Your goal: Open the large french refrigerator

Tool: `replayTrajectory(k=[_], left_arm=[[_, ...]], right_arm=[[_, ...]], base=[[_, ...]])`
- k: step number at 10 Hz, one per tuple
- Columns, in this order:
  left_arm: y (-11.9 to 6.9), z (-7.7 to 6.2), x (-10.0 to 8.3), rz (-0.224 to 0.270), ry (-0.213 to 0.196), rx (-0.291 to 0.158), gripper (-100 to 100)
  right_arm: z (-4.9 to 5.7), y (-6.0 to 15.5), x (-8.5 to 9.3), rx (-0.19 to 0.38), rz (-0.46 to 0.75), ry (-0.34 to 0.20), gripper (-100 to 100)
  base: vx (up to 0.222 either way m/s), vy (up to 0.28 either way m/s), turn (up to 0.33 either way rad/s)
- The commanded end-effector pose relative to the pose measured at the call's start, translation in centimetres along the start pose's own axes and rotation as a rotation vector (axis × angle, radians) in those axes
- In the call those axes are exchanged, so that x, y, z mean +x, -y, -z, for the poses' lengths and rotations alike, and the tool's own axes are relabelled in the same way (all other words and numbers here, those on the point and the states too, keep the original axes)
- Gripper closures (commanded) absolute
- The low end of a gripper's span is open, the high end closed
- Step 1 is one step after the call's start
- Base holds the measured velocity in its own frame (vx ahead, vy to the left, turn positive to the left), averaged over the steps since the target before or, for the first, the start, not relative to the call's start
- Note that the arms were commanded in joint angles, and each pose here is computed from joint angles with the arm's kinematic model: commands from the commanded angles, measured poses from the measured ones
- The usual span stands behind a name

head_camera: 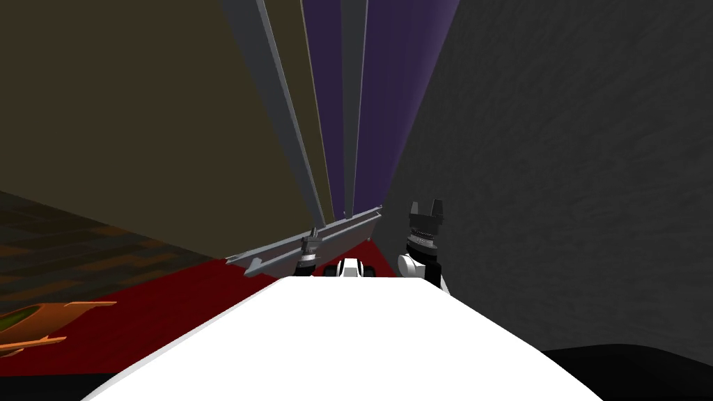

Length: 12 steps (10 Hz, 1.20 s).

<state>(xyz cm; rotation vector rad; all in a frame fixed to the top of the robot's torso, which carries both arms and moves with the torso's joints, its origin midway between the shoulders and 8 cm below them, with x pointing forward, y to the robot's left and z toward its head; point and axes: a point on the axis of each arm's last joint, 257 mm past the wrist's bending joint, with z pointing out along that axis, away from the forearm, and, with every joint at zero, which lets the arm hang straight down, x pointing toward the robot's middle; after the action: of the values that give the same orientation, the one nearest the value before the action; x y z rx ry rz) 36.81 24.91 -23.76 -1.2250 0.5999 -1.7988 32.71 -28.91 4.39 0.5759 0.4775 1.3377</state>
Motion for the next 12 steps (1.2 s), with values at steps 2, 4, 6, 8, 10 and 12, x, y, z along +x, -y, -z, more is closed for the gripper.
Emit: replayTrajectory(k=[2,4,6,8,10,12], left_arm=[[0.4,0.4,1.0,0.019,-0.047,-0.004,100],[0.7,0.5,2.2,0.041,-0.091,-0.015,100],[1.0,0.7,3.4,0.063,-0.135,-0.029,100],[1.2,0.9,4.5,0.087,-0.178,-0.044,100],[1.5,1.3,5.7,0.113,-0.22,-0.06,100],[0.9,0.7,4.9,0.096,-0.186,-0.062,-100]], right_arm=[[0.0,0.0,0.0,0.0,0.0,0.0,0],[0.0,0.0,0.0,0.0,0.0,0.0,0],[0.0,0.0,0.0,0.0,0.0,0.0,0],[0.0,0.0,0.0,0.0,0.0,0.0,0],[0.0,0.0,0.0,0.0,0.0,0.0,0],[0.0,0.0,0.0,0.0,0.0,0.0,0]], base=[[-0.058,0.051,-0.059],[-0.257,0.156,-0.161],[-0.227,0.13,-0.096],[-0.174,0.103,-0.103],[-0.198,0.118,-0.115],[-0.023,-0.01,-0.002]])
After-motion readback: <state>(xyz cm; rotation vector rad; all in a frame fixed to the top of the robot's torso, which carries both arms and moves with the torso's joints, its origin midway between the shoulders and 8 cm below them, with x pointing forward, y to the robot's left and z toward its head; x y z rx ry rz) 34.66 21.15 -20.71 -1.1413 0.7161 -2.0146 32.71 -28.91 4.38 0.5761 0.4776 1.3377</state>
